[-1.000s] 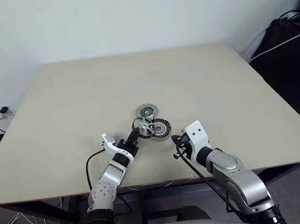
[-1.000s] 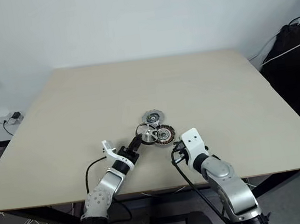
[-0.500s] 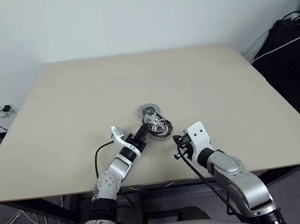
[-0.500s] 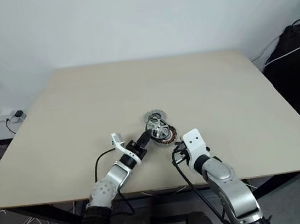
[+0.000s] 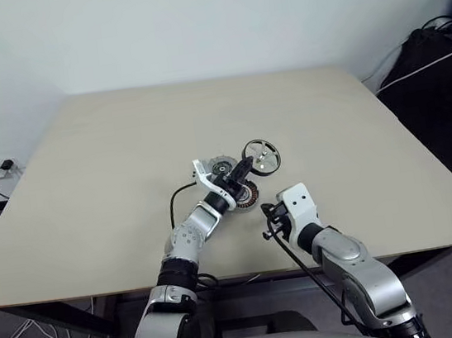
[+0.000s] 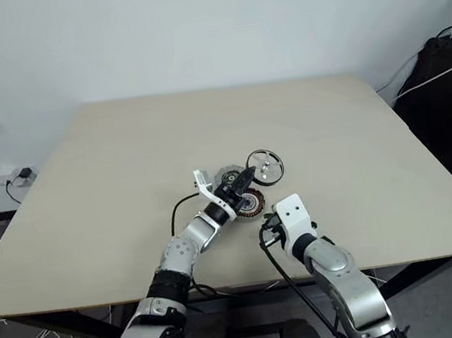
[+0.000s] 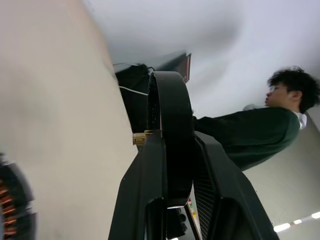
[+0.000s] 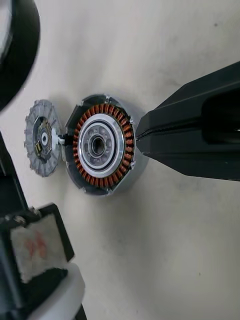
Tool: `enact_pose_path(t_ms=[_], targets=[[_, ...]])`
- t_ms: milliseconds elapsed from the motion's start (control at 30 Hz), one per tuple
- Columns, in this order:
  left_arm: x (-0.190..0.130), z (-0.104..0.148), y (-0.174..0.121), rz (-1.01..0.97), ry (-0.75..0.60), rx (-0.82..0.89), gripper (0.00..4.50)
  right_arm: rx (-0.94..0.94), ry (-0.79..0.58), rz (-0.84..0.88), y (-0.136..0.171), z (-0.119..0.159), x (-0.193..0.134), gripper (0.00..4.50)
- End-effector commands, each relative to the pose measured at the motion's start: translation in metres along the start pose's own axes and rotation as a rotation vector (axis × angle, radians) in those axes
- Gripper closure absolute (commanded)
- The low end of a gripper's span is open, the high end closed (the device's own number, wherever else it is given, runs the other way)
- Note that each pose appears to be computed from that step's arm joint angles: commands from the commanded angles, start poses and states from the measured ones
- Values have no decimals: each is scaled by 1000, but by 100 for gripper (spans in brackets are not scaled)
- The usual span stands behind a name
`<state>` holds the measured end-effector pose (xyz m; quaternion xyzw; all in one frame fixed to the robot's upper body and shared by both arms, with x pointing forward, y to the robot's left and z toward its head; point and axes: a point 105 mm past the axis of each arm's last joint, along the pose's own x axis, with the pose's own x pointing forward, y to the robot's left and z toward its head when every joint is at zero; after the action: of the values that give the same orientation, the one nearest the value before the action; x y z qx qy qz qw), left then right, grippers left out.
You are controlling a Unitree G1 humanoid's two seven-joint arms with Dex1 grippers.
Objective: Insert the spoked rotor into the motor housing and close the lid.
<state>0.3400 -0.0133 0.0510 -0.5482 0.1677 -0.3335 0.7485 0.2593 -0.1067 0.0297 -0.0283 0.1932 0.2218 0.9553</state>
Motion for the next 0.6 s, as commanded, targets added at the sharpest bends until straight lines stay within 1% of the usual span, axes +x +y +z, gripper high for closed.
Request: enact_pose_path(t_ms=[33, 367, 600], targets=[[1, -31, -8, -40, -20, -129, 408, -14, -71, -9, -1, 19, -4, 450], [-19, -34, 14, 89, -49, -159, 408, -10, -69, -1, 1, 18, -2, 450], [-20, -47, 20, 130, -5, -189, 408, -10, -70, -4, 0, 19, -2, 450]])
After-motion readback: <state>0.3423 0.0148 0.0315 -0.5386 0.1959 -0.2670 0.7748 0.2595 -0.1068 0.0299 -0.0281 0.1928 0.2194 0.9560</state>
